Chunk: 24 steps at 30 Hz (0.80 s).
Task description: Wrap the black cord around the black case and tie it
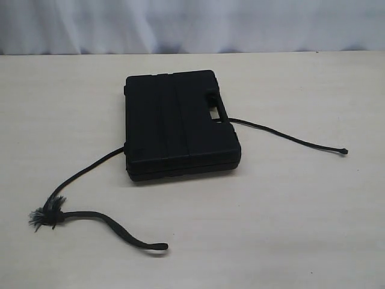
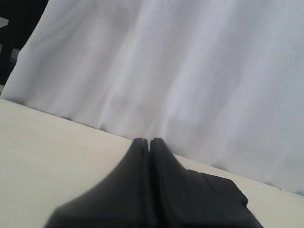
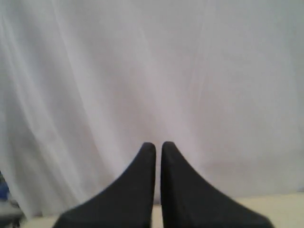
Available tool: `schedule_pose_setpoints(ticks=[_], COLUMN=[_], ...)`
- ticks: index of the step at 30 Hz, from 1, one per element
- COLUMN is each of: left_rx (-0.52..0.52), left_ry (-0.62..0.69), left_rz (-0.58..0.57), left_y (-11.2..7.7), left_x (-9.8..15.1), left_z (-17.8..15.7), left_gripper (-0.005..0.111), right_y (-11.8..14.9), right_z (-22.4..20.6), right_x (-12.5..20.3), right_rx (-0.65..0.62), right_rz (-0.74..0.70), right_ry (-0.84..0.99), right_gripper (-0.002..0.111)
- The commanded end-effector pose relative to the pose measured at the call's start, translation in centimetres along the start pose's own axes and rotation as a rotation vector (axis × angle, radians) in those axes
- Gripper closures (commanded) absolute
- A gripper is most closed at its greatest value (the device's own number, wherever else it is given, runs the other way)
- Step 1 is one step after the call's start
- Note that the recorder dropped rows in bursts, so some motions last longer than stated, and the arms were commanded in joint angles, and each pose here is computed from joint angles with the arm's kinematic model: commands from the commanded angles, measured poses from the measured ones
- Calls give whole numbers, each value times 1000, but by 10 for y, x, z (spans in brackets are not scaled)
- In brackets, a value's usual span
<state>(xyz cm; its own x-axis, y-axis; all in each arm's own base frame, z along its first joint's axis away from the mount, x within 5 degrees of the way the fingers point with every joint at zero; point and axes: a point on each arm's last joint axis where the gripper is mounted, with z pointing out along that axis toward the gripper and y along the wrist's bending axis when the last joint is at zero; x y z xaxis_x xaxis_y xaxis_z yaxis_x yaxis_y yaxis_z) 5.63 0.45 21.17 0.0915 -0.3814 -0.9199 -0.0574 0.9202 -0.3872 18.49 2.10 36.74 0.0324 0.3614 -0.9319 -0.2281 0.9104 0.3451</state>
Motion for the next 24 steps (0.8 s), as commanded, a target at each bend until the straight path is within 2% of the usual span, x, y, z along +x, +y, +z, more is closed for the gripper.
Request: schedule_pose_setpoints(ticks=[1,6,7,9,12,15,16,18,19,20,21,22,23,24], left_rx=[-3,-2,-2,-2,-3,-3,-3,-3,-3,-4,-4,-4,-4,-4], left_ry=[-20,-11,-11,-13,-17,-17,-19,-21,-21,-23,-23,-23,-23,-23], left_rz=[-2,-2,1,5,30,34,35,39,39,39,39,39,39,39], left_y=[1,0,0,0,0,0,1,1,1,1,1,1,1,1], left_x=[-1,0,0,0,-1,-1,-1,-1,-1,-1,-1,-1,-1,-1], left_z=[0,0,0,0,0,0,0,0,0,0,0,0,0,0], left_gripper=[107,107,107,107,107,107,107,107,107,107,107,107,107,107], right_y=[-11,-27,-32,-42,-63,-88,-98,-112,-121,-127,-134,-137,-135,-130], right_z=[50,87,92,97,101,97,93,92,94,97,102,110,117,127], right_x=[20,31,32,34,34,28,24,21,22,26,34,44,54,67], right_rx=[-3,60,105,181,362,628,766,940,997,1002,975,903,811,671], right_rz=[-124,-264,-230,-277,-429,-593,-670,-825,-890,-949,-942,-883,-755,-671], right_ry=[229,381,376,370,353,333,324,365,446,568,723,879,992,1111], right_gripper=[104,104,104,104,104,104,104,104,104,104,104,104,104,104])
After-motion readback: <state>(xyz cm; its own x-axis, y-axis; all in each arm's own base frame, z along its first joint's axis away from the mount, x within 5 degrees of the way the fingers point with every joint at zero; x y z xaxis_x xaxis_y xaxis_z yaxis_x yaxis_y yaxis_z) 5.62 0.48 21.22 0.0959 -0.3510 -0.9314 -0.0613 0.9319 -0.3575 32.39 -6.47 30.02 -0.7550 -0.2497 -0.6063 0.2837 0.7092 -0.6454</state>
